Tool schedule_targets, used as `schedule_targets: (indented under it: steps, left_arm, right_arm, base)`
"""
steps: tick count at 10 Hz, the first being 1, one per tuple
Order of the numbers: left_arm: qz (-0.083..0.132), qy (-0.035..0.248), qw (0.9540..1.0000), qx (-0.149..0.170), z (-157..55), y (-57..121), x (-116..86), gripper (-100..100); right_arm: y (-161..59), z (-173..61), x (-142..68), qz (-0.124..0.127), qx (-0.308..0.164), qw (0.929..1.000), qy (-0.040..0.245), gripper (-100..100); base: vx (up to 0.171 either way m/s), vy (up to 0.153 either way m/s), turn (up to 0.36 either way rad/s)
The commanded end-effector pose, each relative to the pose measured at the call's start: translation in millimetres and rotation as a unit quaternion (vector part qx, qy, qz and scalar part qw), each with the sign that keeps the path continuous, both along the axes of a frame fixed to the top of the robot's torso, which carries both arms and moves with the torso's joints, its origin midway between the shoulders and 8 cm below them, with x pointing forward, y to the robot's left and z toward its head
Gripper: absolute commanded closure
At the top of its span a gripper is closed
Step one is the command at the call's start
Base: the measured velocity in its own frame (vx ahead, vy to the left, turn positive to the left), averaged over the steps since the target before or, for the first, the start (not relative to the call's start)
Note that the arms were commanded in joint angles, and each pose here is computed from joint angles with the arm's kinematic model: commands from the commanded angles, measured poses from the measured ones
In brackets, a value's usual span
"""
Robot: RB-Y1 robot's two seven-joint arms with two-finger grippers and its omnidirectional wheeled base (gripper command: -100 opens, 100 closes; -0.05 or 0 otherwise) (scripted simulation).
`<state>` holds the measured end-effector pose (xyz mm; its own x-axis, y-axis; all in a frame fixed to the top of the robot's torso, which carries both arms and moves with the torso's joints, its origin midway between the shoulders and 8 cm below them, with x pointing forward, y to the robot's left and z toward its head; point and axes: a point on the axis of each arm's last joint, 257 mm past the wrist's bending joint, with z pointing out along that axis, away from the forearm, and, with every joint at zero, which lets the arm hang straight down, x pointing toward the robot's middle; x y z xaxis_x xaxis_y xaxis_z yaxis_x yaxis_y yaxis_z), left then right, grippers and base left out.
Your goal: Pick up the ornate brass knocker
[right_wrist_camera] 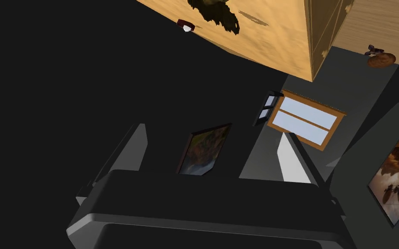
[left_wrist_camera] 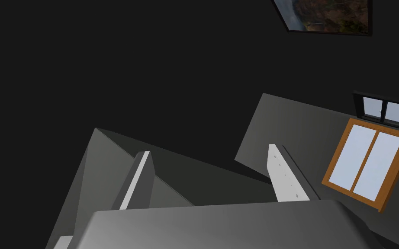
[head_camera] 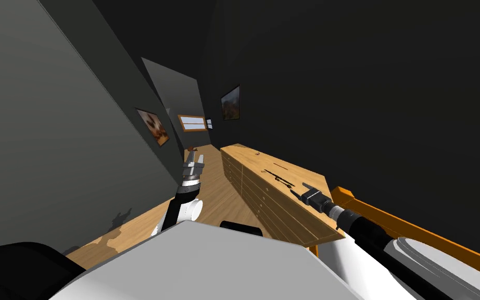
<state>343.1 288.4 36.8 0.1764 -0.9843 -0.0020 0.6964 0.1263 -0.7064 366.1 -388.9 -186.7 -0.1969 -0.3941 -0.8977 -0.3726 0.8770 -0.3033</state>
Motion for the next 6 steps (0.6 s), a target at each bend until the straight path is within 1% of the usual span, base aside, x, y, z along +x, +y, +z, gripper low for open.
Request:
schedule_targets:
  steps: [1,2,4,5,6]
  left_arm:
    - [0.0,0.0,1.0,0.0,0.0,0.0,0.0,0]
    - [0.0,0.0,1.0,0.0,0.0,0.0,0.0,0]
    - [0.0,0.0,1.0,0.0,0.0,0.0,0.0,0]
    - [0.0,0.0,1.0,0.0,0.0,0.0,0.0,0]
    - [0.0,0.0,1.0,0.0,0.0,0.0,0.0,0]
  right_arm:
    - [-12.4,-8.4,-1.5,0.004,-0.038,0.9992,0.014,-100]
    - [-12.0,-7.5,-0.7,0.01,-0.045,0.9988,0.016,-100]
    - [-26.7,-17.7,-3.8,0.019,-0.092,0.9949,0.035,-100]
    - [-26.5,-17.2,-3.3,0.022,-0.095,0.9946,0.036,-100]
    - [-33.1,-21.6,-4.8,0.027,-0.117,0.9917,0.046,-100]
  base:
    - [0.045,0.038,0.147]
    - [0.042,0.025,0.052]
    - [0.057,0.022,0.11]
    - [0.05,0.015,0.036]
    - [0.062,0.018,0.082]
